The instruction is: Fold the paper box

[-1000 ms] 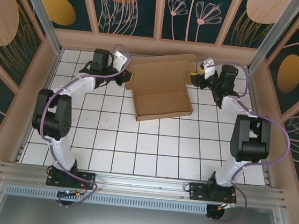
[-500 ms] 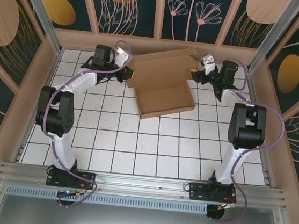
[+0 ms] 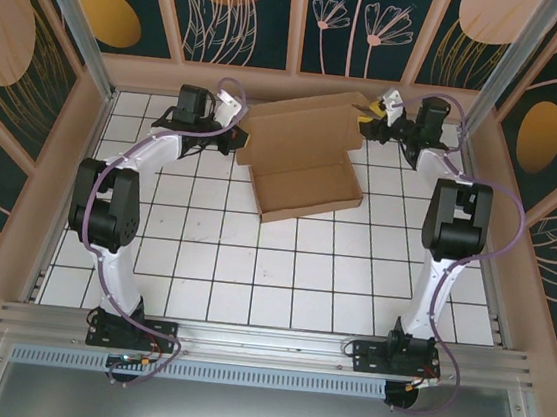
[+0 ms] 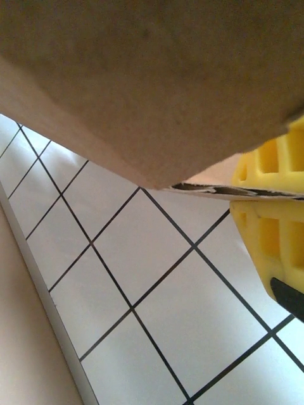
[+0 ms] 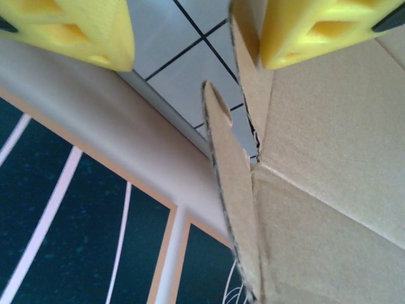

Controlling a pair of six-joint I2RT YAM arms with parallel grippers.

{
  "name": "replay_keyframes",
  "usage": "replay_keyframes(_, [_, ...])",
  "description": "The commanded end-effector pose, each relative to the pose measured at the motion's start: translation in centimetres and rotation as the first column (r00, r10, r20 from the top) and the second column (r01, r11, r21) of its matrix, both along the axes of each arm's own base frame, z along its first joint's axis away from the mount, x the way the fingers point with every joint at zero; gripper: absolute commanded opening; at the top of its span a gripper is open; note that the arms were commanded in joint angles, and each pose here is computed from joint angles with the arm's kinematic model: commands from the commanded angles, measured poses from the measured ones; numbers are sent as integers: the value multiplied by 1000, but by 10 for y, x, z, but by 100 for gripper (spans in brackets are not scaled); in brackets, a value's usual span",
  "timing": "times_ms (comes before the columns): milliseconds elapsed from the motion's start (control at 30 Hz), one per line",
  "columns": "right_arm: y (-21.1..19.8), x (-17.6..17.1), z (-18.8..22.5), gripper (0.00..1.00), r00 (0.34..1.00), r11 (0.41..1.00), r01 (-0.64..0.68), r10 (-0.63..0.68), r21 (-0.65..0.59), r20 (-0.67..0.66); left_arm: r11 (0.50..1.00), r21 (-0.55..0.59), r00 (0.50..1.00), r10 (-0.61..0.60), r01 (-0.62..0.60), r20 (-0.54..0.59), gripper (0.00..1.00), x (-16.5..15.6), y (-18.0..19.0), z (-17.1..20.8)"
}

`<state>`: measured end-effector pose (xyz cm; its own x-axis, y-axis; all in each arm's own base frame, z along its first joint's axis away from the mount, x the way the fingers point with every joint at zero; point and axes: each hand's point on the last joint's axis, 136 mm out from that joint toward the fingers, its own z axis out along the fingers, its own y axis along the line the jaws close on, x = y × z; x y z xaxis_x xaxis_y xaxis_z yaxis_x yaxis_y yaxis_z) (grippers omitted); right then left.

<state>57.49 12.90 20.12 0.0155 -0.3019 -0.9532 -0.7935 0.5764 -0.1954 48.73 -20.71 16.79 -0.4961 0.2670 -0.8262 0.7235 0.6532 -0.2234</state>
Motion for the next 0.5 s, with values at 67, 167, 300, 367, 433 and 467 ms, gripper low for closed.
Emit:
replay_keyframes(67, [18,-11,-8,32,994,997,-83,83,1,-67,998,59,1000,21,-20,-13,0,0,8,-10])
replay_keyframes(167, [21,-18,0,18,991,995,-101,103,20,-81,998,55,999,31,-30,-9,1,0,9,-9])
replay_keyframes(300, [28,-28,6,0,992,996,-93,94,12,-83,998,35,999,52,-52,2,20,1,10,-2])
replay_keyframes(367, [28,-30,4,0,995,999,-48,47,-8,-87,997,26,997,72,-72,12,27,0,13,3])
replay_keyframes(433, [28,-33,3,0,996,1000,-2,1,-12,-90,995,11,995,98,-98,20,30,1,17,8])
replay_keyframes(467, [27,-35,3,0,996,1000,23,-24,-14,-86,994,9,994,106,-106,23,30,0,19,9])
